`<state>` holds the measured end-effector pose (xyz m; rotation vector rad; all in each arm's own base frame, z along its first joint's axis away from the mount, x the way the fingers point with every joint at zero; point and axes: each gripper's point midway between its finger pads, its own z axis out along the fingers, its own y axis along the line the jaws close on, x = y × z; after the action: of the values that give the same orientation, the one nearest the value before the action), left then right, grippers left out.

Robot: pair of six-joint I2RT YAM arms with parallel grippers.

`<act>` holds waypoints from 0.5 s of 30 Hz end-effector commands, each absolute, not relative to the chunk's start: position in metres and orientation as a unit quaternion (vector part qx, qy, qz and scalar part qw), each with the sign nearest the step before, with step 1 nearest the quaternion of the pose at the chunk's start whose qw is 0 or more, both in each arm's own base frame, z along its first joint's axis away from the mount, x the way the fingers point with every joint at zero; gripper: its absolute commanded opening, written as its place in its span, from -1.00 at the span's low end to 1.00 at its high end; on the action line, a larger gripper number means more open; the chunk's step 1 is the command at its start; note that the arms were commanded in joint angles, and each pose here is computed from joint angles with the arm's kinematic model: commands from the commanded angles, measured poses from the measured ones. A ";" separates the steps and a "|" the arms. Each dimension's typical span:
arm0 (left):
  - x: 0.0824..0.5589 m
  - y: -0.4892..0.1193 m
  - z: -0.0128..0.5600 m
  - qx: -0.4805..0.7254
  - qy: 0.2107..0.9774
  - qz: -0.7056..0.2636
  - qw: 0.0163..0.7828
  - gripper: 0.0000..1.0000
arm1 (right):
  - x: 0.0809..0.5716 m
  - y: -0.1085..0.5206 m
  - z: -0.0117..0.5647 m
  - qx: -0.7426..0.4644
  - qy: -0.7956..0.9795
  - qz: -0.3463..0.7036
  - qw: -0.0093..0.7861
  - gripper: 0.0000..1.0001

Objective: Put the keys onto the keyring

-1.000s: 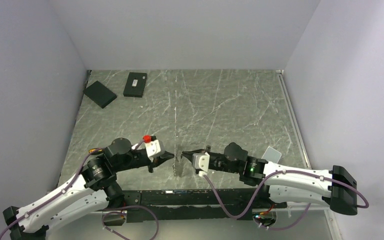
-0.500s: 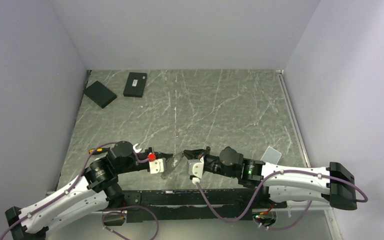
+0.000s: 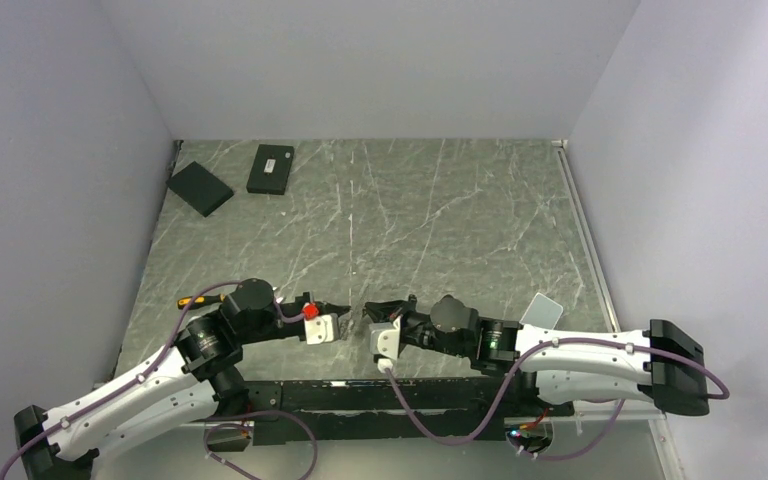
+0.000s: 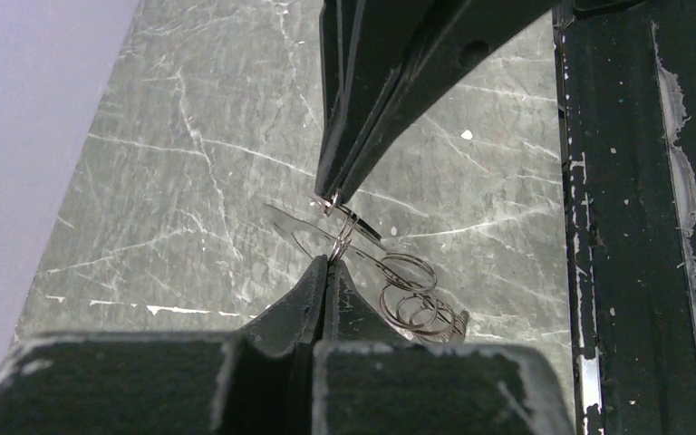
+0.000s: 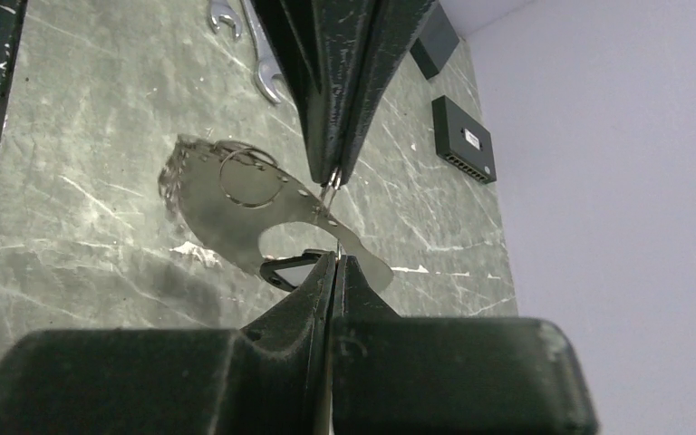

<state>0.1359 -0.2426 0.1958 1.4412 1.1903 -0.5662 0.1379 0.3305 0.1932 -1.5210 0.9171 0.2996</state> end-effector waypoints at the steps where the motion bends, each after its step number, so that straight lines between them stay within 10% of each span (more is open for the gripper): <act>1: 0.136 -0.249 0.218 0.591 0.485 -0.257 0.592 -1.00 | 0.138 0.340 0.215 -0.645 0.381 0.134 0.649 -1.00; 15: 0.138 -0.250 0.210 0.587 0.505 -0.261 0.577 -1.00 | 0.132 0.343 0.216 -0.650 0.368 0.129 0.653 -1.00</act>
<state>0.1357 -0.2444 0.1949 1.4188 1.2207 -0.5935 0.1309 0.3370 0.1921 -1.5407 0.8810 0.2975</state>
